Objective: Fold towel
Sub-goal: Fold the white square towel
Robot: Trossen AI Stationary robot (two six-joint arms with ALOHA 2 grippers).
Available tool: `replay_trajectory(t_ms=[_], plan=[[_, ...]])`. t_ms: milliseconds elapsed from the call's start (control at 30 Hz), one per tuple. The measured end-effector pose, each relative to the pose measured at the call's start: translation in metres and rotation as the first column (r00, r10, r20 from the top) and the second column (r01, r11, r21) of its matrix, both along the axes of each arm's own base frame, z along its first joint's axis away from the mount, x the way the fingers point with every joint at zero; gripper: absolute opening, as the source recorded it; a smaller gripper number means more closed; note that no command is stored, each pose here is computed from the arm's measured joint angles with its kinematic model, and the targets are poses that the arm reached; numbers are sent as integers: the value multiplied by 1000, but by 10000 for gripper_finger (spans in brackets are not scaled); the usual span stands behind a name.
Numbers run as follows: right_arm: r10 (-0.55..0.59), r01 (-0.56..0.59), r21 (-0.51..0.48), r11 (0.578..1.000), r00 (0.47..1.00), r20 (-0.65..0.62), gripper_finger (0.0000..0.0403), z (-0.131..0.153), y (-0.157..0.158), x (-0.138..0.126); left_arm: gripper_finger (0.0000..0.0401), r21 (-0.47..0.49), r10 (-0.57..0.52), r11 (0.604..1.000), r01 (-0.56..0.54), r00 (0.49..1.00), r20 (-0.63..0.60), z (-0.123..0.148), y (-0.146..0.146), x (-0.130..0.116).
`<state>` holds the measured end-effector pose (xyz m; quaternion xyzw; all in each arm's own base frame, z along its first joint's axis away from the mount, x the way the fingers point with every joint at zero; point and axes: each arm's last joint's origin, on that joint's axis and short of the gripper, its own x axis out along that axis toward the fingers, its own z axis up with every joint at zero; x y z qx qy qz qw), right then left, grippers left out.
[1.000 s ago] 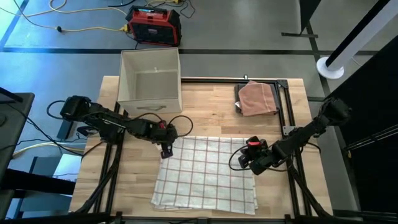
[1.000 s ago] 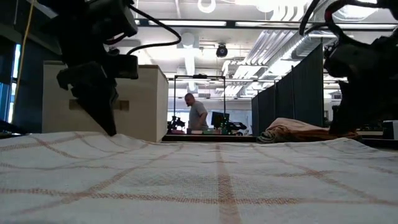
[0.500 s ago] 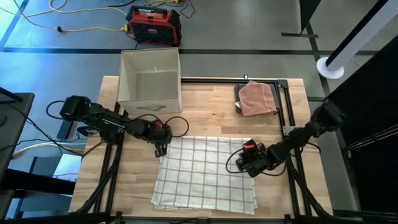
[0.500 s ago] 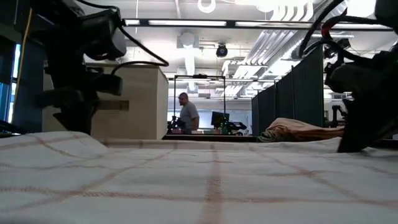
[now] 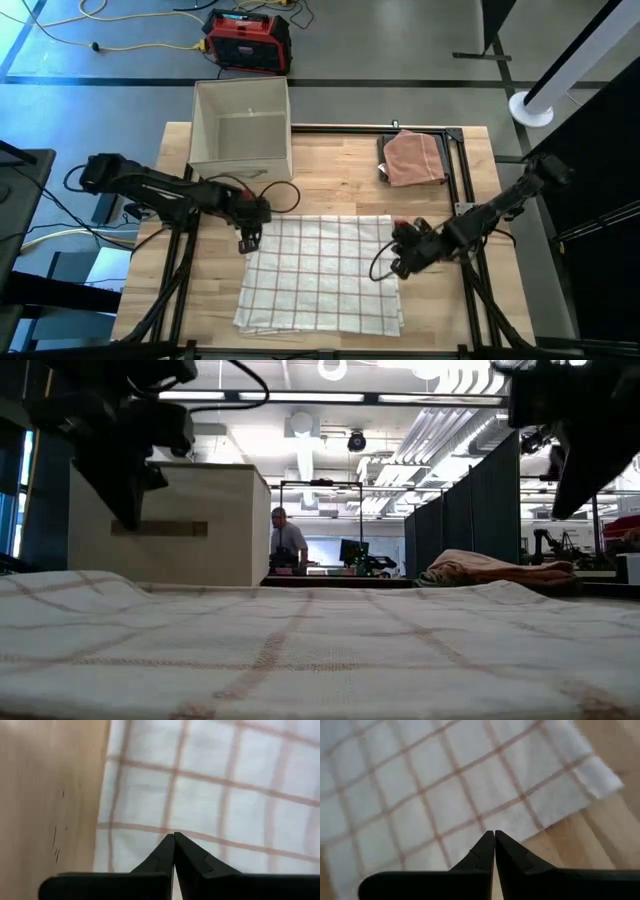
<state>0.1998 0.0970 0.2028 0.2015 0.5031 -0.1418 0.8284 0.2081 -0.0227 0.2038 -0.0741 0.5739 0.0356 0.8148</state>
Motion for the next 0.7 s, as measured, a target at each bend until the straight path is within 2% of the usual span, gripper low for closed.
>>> replay_trajectory(t_ms=[100, 433, 567, 700], plan=[[154, -150, 73, 986, 986, -61, 1, 5, -21, 7, 10, 34, -27, 999, 28, 1000, -15, 4, 2, -7], [352, -356, -27, 934, 930, -109, 72, -6, -86, 24, 105, 103, -80, 991, 87, 994, -70, 3, 10, -13], [311, -321, -51, 946, 939, -144, 114, -12, -102, 27, 145, 151, 23, 989, -11, 997, -78, 2, 24, -13], [309, -322, -62, 945, 938, -160, 141, -15, -109, 28, 165, 140, 89, 988, -71, 988, -123, -6, 38, -9]])
